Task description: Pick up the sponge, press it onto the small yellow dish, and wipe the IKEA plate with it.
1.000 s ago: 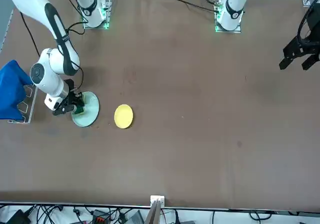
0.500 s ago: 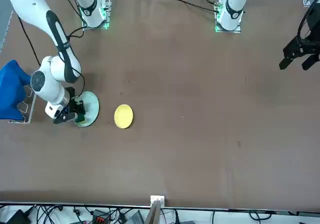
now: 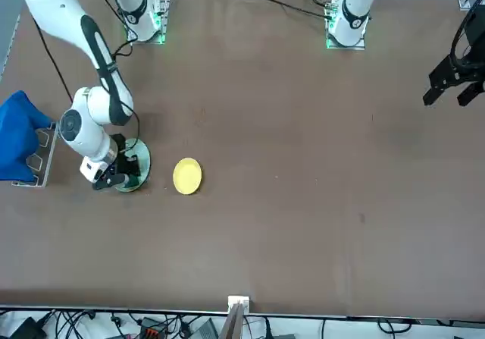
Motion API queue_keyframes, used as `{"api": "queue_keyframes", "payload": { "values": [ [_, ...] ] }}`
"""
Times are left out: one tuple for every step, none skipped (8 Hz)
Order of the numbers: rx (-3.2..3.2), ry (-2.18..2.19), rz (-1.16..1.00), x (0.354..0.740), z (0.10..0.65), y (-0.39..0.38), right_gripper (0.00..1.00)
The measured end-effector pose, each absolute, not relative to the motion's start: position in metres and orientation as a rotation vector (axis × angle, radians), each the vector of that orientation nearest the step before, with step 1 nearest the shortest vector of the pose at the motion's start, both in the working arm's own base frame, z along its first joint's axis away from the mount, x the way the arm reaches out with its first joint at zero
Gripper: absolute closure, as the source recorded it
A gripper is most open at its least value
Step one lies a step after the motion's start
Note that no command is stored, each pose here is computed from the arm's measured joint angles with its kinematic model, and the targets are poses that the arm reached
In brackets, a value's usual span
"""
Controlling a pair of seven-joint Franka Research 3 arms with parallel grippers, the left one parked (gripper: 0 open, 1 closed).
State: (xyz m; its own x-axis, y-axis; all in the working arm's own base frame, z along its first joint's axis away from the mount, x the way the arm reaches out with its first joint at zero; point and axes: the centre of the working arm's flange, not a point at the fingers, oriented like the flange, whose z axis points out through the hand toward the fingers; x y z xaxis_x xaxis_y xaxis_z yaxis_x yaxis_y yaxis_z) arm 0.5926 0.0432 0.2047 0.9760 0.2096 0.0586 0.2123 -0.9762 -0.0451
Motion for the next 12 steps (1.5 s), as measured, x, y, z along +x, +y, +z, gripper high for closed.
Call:
{"api": "queue_keyframes", "payload": {
  "values": [
    [-3.073,-0.313,-0.068,0.593,0.211,0.045,0.65],
    [-3.074,-0.300,-0.049,0.593,0.223,0.046,0.65],
    [-3.075,-0.286,-0.025,0.593,0.240,0.049,0.65],
    [-3.078,-0.259,-0.003,0.590,0.262,0.056,0.65],
    [-3.081,-0.230,0.004,0.586,0.285,0.067,0.65],
    [-3.085,-0.187,-0.003,0.576,0.303,0.085,0.65],
    [-3.088,-0.134,-0.005,0.560,0.313,0.110,0.65],
    [-3.093,-0.082,0.001,0.540,0.319,0.140,0.65],
    [-3.096,-0.040,0.008,0.520,0.323,0.172,0.65],
    [-3.099,-0.012,0.015,0.501,0.324,0.203,0.65],
    [-3.099,-0.001,0.016,0.483,0.321,0.234,0.65],
    [-3.093,-0.010,-0.003,0.466,0.313,0.259,0.65]
  ]
}}
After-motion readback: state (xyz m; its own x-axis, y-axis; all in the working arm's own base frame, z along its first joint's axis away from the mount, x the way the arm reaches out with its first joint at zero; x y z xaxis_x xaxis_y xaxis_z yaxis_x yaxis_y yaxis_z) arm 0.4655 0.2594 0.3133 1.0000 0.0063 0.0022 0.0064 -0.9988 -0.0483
